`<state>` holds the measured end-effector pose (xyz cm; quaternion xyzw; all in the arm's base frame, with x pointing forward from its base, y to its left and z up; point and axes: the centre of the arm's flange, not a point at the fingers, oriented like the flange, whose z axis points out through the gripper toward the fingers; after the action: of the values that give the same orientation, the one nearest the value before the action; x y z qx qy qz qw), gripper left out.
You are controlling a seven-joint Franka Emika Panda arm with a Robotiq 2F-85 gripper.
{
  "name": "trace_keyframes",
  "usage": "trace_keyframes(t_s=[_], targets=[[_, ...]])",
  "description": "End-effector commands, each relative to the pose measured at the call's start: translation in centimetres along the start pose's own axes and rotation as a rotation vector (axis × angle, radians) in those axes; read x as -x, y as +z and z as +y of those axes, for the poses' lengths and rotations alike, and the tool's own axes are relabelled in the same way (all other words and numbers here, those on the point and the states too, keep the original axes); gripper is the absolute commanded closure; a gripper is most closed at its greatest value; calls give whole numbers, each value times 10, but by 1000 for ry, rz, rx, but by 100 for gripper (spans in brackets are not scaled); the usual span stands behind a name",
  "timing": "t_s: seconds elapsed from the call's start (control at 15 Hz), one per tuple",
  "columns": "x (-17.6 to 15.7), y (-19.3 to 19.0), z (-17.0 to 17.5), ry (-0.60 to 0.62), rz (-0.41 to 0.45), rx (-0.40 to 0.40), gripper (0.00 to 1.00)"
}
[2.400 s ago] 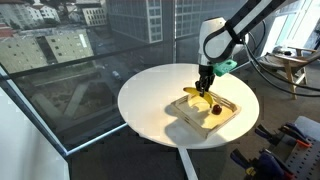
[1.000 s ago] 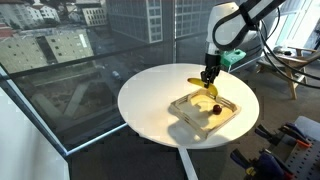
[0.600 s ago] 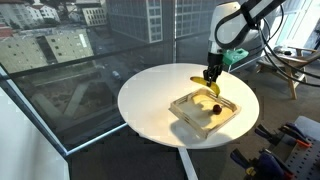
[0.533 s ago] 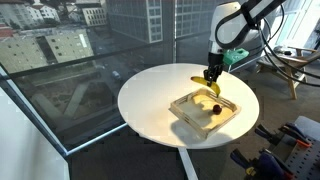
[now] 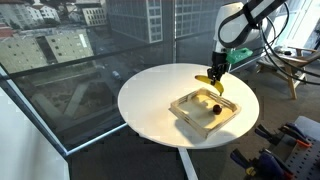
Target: Move the banana from the tray to the table
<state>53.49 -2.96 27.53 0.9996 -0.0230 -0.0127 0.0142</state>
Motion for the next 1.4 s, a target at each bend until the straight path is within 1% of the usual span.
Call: trace_keyframes(t_s=[0.0,0.6,1.33], targets=[[-2,-1,15,16,-23,12,84],[-5,8,43,71,-64,11,84],[-16,11,83,145,-68,18,84]])
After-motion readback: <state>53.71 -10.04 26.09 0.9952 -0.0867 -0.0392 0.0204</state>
